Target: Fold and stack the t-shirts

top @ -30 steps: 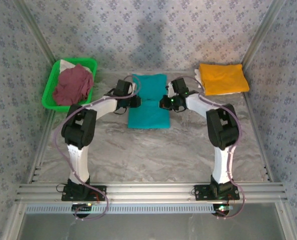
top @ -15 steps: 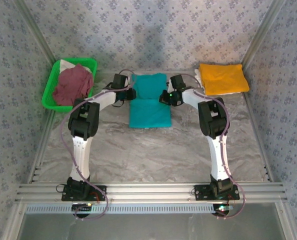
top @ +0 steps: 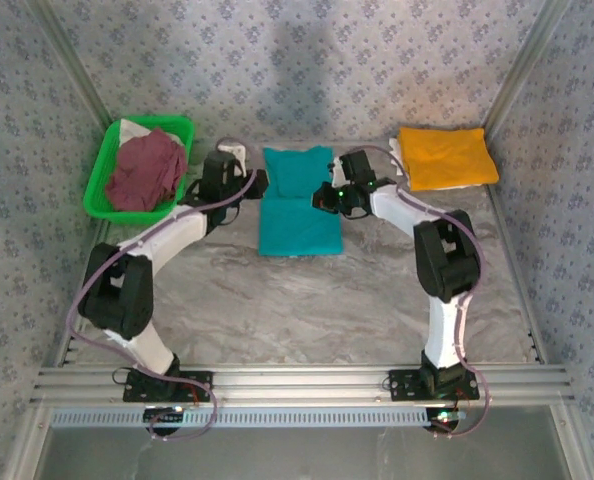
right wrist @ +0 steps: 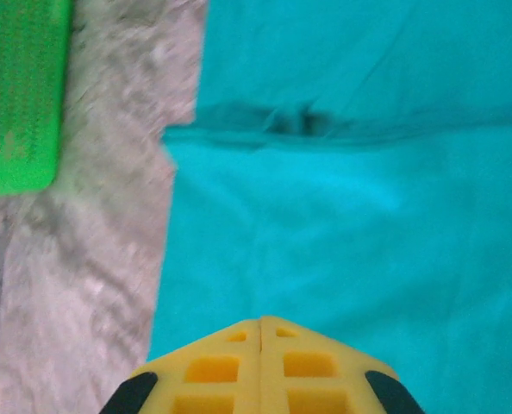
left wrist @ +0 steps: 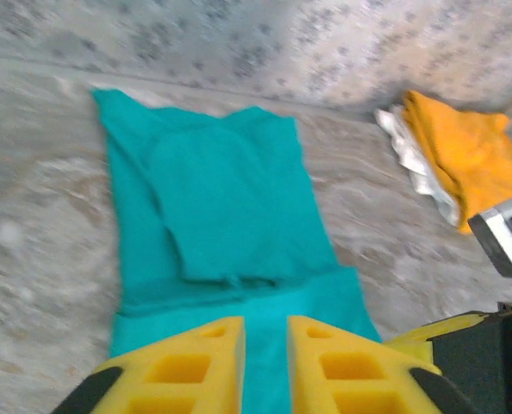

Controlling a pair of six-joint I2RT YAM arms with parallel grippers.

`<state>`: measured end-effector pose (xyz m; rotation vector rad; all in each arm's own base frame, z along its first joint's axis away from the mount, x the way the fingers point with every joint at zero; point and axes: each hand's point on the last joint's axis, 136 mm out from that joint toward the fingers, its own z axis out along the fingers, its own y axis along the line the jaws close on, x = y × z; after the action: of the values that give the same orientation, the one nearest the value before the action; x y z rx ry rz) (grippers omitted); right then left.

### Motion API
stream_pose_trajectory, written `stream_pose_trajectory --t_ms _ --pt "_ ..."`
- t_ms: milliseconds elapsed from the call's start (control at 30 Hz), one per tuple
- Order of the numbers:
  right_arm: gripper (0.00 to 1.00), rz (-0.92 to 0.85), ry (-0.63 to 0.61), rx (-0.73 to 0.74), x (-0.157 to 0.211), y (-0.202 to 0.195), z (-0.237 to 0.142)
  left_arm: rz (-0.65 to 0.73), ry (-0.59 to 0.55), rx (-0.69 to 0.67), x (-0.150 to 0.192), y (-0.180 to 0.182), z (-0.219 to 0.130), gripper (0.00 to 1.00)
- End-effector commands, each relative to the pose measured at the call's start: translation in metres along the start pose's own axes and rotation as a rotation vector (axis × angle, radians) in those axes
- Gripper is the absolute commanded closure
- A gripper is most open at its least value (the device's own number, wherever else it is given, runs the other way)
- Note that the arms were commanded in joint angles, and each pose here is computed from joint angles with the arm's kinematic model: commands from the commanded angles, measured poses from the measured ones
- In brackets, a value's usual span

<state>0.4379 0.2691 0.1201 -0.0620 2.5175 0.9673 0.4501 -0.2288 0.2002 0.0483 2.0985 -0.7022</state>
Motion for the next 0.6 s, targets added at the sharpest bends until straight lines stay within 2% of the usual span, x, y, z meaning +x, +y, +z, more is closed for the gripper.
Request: stream_pose_trajectory --t_ms 0,100,267,433,567 --pt "0.99 0.017 0.017 -0.003 0.028 -0.003 -0.008 -0.077 0.136 0.068 0.06 -0.001 0.009 0.84" --pt "1.0 0.045 0.046 0.046 0.057 -0.025 -0.009 -0.091 0.209 0.07 0.096 0.001 0.012 0.87" --pt "1.0 0.072 0.075 0.118 0.078 -0.06 0.0 -0.123 0.286 -0.012 0.141 0.032 0.016 0.88" --pt "1.0 0.079 0.122 0.169 0.093 -0.084 0.013 -0.153 0.369 -0.08 0.176 0.054 0.02 0.89" --pt "1.0 0.087 0.147 0.196 0.109 -0.094 0.011 -0.163 0.392 -0.14 0.194 0.069 0.009 0.89"
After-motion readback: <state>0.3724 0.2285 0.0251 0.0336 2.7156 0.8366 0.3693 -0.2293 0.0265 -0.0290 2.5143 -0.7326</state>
